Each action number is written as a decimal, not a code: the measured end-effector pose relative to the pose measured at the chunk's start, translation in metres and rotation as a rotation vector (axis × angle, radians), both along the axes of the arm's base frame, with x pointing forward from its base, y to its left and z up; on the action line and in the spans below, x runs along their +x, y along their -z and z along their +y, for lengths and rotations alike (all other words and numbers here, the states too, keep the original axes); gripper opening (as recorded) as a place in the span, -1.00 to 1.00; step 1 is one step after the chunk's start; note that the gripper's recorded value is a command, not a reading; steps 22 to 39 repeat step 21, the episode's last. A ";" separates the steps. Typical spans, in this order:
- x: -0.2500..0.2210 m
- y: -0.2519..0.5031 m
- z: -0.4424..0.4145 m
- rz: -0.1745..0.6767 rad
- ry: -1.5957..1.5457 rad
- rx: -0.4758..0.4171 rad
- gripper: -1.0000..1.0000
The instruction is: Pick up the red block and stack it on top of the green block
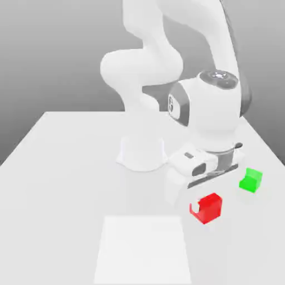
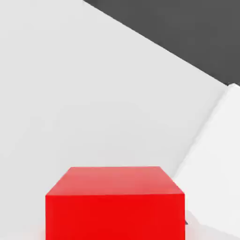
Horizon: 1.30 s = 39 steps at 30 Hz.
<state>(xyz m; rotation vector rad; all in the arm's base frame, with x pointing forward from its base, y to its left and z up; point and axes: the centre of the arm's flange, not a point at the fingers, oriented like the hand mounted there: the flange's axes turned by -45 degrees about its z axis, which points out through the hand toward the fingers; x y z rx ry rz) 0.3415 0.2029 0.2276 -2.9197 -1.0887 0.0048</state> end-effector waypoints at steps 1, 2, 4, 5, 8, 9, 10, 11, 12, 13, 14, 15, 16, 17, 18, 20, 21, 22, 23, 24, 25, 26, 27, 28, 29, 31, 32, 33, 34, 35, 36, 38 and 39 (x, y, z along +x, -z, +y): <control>-0.015 -0.002 0.018 0.000 -0.055 0.001 -1.00; -0.030 -0.004 0.035 0.000 -0.107 0.001 -1.00; -0.061 -0.008 0.064 -0.001 -0.209 0.000 -1.00; -0.077 -0.010 0.076 -0.002 -0.256 -0.001 -1.00; -0.129 -0.015 0.108 -0.007 -0.406 -0.008 -1.00; -0.149 -0.017 0.118 -0.010 -0.461 -0.011 -1.00; -0.169 -0.018 0.126 -0.013 -0.517 -0.014 -1.00; -0.181 -0.015 0.130 -0.016 -0.549 -0.017 -1.00; -0.186 -0.009 0.133 -0.018 -0.564 -0.019 -1.00; -0.189 -0.001 0.134 -0.020 -0.572 -0.020 -1.00; -0.190 0.008 0.135 -0.020 -0.576 -0.021 -1.00; -0.189 0.017 0.135 -0.021 -0.575 -0.021 -1.00; -0.190 0.026 0.135 -0.021 -0.575 -0.022 -1.00; -0.190 0.036 0.135 -0.021 -0.576 -0.021 -1.00; -0.191 0.043 0.134 -0.020 -0.578 -0.020 1.00; -0.191 0.043 0.134 -0.020 -0.578 -0.020 1.00; -0.191 0.043 0.134 -0.020 -0.578 -0.020 1.00; -0.191 0.043 0.134 -0.020 -0.578 -0.020 1.00; -0.191 0.043 0.134 -0.020 -0.578 -0.020 1.00; -0.191 0.043 0.134 -0.020 -0.578 -0.020 1.00; -0.191 0.043 0.134 -0.020 -0.578 -0.020 1.00; -0.191 0.043 0.134 -0.020 -0.578 -0.020 1.00; -0.191 0.043 0.134 -0.020 -0.578 -0.020 1.00; -0.191 0.043 0.134 -0.020 -0.578 -0.020 1.00; -0.191 0.043 0.134 -0.020 -0.578 -0.020 1.00; -0.191 0.043 0.134 -0.020 -0.578 -0.020 1.00; -0.191 0.043 0.134 -0.020 -0.578 -0.020 1.00; -0.191 0.043 0.134 -0.020 -0.578 -0.020 1.00; -0.191 0.043 0.134 -0.020 -0.578 -0.020 1.00; -0.191 0.043 0.134 -0.020 -0.578 -0.020 1.00; -0.191 0.043 0.134 -0.020 -0.578 -0.020 1.00; -0.191 0.043 0.134 -0.020 -0.578 -0.020 1.00; -0.191 0.043 0.134 -0.020 -0.578 -0.020 1.00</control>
